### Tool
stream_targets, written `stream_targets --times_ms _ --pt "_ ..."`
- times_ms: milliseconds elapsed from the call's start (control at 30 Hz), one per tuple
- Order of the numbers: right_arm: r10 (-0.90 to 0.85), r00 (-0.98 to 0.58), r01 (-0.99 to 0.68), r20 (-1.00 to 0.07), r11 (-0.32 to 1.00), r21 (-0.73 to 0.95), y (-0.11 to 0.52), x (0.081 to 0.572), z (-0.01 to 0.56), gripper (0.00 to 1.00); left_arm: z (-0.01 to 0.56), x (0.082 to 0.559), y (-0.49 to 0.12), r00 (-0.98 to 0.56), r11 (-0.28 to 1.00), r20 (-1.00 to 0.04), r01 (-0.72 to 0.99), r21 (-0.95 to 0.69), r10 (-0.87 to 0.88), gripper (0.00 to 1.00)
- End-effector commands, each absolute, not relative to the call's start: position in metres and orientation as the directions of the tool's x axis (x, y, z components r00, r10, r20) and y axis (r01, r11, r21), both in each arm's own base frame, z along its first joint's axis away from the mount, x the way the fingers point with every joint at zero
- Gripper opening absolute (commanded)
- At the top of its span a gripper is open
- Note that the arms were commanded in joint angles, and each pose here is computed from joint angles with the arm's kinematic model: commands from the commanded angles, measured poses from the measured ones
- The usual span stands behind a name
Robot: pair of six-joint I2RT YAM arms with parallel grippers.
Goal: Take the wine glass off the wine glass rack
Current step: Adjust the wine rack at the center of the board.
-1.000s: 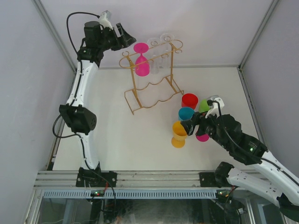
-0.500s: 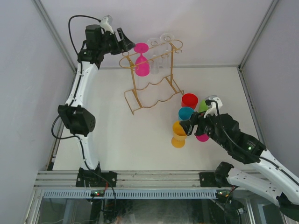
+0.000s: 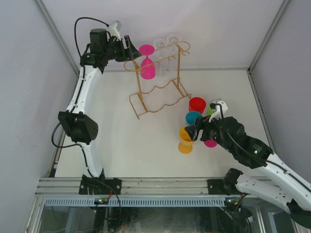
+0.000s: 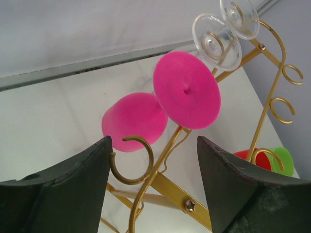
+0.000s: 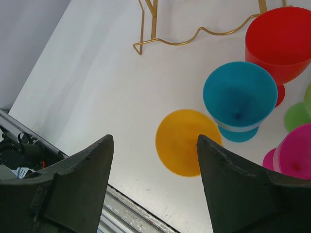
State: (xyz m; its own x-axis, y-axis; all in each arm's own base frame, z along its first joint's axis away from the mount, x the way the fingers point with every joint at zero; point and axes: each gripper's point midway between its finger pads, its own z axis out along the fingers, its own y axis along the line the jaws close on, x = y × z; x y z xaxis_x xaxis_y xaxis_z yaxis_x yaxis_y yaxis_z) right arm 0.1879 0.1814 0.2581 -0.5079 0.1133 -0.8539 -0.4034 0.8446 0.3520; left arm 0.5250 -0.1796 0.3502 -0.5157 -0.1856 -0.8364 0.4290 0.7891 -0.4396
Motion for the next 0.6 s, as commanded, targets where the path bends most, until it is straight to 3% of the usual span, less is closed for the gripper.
stream_targets --times_ms 0,567 --pt "0.148 -0.507 -0.397 -0.849 0.834 0.382 0.184 0.189 0.263 0.69 0.383 0.493 -0.188 -0.46 0.765 -0.877 0.513 -0.391 -0.14 0.73" --pt "0.143 -0.533 -0.384 -0.834 0.838 0.389 0.183 0.187 0.257 0.69 0.381 0.437 -0.202 -0.5 0.742 -0.859 0.535 -0.404 -0.108 0.68"
